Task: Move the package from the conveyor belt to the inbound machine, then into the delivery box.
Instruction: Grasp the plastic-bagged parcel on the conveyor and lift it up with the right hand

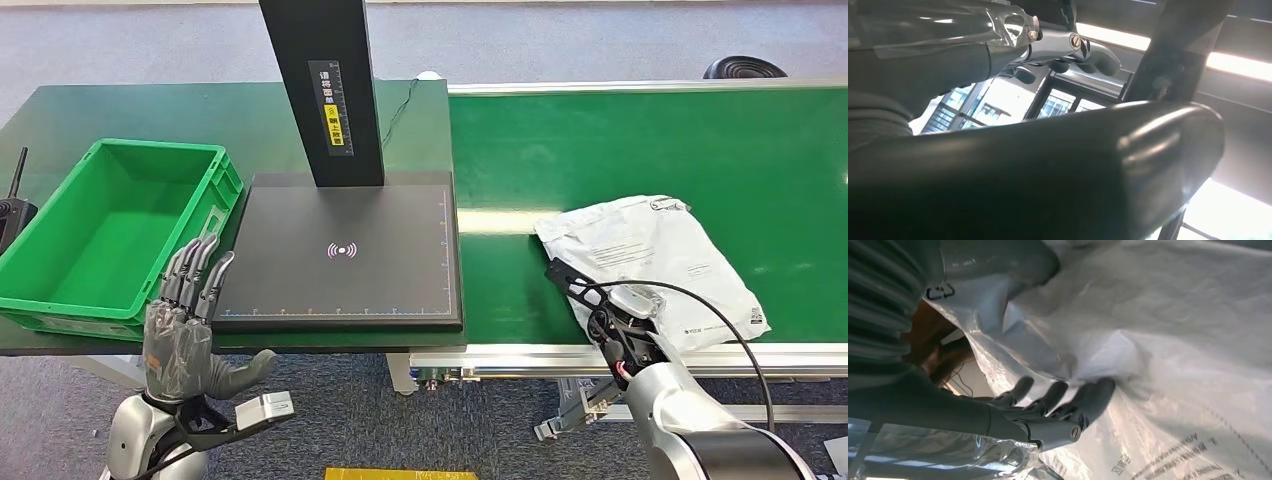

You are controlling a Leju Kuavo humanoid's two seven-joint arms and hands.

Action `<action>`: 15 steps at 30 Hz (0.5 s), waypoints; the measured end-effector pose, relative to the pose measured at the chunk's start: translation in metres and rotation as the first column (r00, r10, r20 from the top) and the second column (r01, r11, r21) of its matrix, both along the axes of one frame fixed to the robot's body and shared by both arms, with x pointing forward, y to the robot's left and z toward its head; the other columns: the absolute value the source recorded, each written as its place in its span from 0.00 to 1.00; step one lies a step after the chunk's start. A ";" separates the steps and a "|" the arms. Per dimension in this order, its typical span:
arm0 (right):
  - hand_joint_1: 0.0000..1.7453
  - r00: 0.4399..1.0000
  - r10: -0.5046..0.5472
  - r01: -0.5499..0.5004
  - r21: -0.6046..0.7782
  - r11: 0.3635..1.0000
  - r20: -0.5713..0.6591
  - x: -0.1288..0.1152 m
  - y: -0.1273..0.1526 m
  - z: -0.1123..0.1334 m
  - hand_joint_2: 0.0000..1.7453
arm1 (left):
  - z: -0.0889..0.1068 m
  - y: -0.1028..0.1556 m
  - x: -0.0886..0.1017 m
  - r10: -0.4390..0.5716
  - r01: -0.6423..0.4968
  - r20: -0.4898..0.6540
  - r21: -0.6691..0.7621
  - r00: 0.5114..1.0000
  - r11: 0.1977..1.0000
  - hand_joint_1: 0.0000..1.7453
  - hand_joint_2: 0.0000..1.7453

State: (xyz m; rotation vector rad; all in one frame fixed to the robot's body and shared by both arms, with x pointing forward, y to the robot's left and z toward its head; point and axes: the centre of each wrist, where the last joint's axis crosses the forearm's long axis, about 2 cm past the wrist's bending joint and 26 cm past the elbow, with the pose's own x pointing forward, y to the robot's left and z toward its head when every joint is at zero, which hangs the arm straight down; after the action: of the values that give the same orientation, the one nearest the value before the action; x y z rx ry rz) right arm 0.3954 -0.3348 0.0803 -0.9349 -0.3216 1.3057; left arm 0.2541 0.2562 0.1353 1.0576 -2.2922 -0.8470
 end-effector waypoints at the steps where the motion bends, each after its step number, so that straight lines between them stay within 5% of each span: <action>1: 1.00 1.000 -0.001 0.001 0.001 1.000 0.000 0.000 0.000 0.000 1.00 | 0.000 0.000 0.000 -0.001 0.001 0.002 0.002 1.000 1.000 0.00 0.00; 15: 1.00 0.999 0.028 -0.028 -0.021 0.999 0.034 0.001 0.001 0.001 1.00 | 0.008 -0.003 0.000 0.022 -0.023 0.018 0.005 1.000 1.000 0.00 0.00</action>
State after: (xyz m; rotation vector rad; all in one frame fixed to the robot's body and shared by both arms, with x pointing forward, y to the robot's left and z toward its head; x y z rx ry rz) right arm 0.3962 -0.3336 0.0811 -0.9738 -0.3497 1.3217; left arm 0.2543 0.2529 0.1430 1.0954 -2.2894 -0.8388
